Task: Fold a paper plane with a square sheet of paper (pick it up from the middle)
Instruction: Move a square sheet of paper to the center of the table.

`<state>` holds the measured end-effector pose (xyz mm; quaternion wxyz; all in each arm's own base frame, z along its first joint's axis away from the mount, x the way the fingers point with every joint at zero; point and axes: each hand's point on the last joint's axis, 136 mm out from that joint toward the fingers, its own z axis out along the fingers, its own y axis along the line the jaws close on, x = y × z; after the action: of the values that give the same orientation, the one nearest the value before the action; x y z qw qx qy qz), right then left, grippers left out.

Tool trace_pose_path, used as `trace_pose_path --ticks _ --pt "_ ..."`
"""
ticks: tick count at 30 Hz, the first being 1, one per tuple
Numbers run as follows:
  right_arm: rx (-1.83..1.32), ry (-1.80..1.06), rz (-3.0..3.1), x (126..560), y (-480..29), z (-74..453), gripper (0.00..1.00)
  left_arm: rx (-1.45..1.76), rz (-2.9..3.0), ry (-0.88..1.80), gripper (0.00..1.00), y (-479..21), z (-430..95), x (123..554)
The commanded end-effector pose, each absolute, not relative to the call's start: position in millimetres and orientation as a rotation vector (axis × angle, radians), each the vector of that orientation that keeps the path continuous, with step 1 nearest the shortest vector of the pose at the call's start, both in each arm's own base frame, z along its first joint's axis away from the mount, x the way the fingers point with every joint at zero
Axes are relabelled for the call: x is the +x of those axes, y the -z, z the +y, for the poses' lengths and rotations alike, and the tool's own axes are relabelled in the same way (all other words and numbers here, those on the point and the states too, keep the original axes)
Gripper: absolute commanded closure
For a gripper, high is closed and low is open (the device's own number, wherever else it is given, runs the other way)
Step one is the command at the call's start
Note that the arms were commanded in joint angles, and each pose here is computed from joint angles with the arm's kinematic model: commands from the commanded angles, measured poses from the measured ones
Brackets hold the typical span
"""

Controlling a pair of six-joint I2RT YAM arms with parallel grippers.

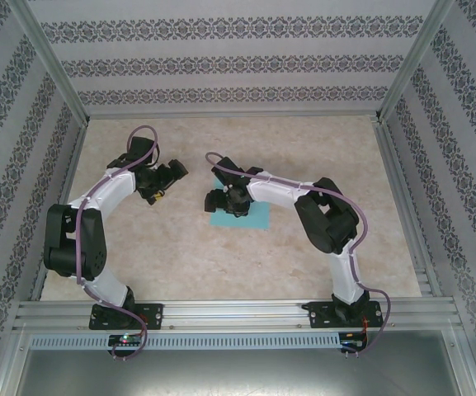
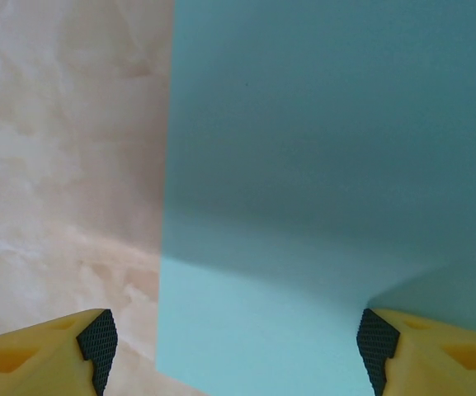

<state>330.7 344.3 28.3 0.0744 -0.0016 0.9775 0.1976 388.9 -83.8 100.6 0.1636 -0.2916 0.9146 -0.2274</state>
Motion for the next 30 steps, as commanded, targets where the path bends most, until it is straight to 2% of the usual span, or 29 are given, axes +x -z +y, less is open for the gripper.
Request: trace_pose_path --ticks 1,12,16,19,21,30 --pt "-0.057 -0.485 3.044 305.1 -11.8 330.8 0.20 -0.811 2.620 0.618 0.00 -99.3 -75.8 386.4" --pt "-0.170 -0.274 3.192 227.9 -0.7 260.6 0.21 -0.800 2.637 0.642 0.00 -90.7 -77.7 388.9" --pt "-0.217 -0.315 3.072 252.3 -42.3 271.8 0.18 -0.799 2.637 0.654 0.00 -90.6 -79.5 390.9" --pt "-0.196 -0.234 2.992 276.1 -63.7 265.4 0.08 -0.793 2.638 0.672 0.00 -93.2 -81.7 392.3" --pt "-0.184 -0.153 2.963 288.2 -61.3 252.9 0.02 -0.790 2.639 0.675 0.00 -93.9 -82.2 391.9" --pt "-0.255 -0.063 2.994 308.5 -39.8 243.1 0.02 -0.788 2.656 0.690 0.00 -95.0 -84.7 390.9"
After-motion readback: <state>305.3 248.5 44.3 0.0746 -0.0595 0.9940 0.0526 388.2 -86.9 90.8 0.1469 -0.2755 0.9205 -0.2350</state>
